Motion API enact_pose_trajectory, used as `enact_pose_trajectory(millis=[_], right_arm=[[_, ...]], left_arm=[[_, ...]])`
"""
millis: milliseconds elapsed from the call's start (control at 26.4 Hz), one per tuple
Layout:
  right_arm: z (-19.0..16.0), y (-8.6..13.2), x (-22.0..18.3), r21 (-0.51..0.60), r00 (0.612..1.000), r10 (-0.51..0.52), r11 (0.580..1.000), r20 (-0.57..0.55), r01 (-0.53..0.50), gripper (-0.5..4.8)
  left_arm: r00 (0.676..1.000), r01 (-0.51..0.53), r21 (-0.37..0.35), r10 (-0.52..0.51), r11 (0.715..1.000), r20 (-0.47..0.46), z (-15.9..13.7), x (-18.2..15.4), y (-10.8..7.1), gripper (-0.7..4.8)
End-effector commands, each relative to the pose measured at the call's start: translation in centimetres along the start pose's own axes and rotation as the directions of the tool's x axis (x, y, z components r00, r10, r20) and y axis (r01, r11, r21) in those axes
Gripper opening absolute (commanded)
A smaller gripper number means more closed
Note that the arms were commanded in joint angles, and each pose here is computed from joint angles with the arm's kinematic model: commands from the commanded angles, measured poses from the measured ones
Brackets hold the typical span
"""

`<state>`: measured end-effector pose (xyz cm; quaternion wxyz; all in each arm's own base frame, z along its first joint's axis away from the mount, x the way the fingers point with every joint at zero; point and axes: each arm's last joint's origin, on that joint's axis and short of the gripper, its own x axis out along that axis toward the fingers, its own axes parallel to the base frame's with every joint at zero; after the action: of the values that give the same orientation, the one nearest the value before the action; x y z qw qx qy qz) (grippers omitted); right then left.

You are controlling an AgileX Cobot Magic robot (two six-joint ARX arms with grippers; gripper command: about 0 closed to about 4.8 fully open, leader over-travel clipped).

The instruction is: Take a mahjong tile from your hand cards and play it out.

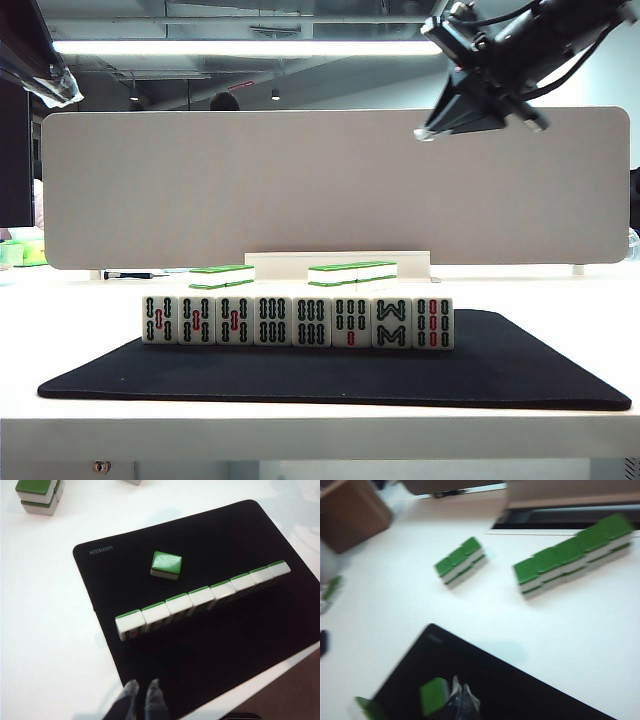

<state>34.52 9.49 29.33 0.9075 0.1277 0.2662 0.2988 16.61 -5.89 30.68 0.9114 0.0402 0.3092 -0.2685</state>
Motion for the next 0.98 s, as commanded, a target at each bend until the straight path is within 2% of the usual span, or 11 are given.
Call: enact_pose_trajectory(millis=[38,76,303,417,568,720,947,985], right_arm=[[-0.6,0.0,-1.4,-0.051,0.989,-0.138,0.989,0.045,0.140,-0.01],[-1.2,-0.1,-2.2,-0.052,0.976,-0.209,0.976,0.064,0.212,-0.01],[-3.6,-0.6,-5.0,-0.046,0.933,-0.331,0.939,0.141,0.341,-0.01],[-6.2,-1.2,-7.6,-0.021,0.888,-0.405,0.908,0.218,0.419,-0.01],[-8.5,-1.6,-9.5,0.011,0.838,-0.491,0.864,0.238,0.503,-0.01],[-11.0,-2.1,-11.1,0.049,0.769,-0.591,0.799,0.244,0.599,-0.01],[-14.7,-2.2,-13.4,0.087,0.704,-0.658,0.744,0.267,0.662,-0.01],[-16.1,-2.2,-14.1,0.098,0.688,-0.670,0.733,0.280,0.674,-0.01]], left_arm=[[1.000,-0.004,0.003,0.003,1.000,0.012,0.2,-0.1,0.0,0.30],[1.000,-0.004,0.003,0.003,1.000,0.012,0.2,-0.1,0.0,0.30],[1.000,-0.004,0.003,0.004,1.000,0.011,0.2,-0.1,0.0,0.30],[1.000,-0.004,0.003,0.004,1.000,0.011,0.2,-0.1,0.0,0.30],[1.000,-0.004,0.003,0.004,1.000,0.011,0.2,-0.1,0.0,0.30],[1.000,-0.004,0.003,0.004,1.000,0.011,0.2,-0.1,0.0,0.29],[1.000,-0.005,0.002,0.005,1.000,0.012,0.2,-0.1,0.0,0.30],[1.000,-0.005,0.002,0.005,1.000,0.012,0.2,-0.1,0.0,0.30]])
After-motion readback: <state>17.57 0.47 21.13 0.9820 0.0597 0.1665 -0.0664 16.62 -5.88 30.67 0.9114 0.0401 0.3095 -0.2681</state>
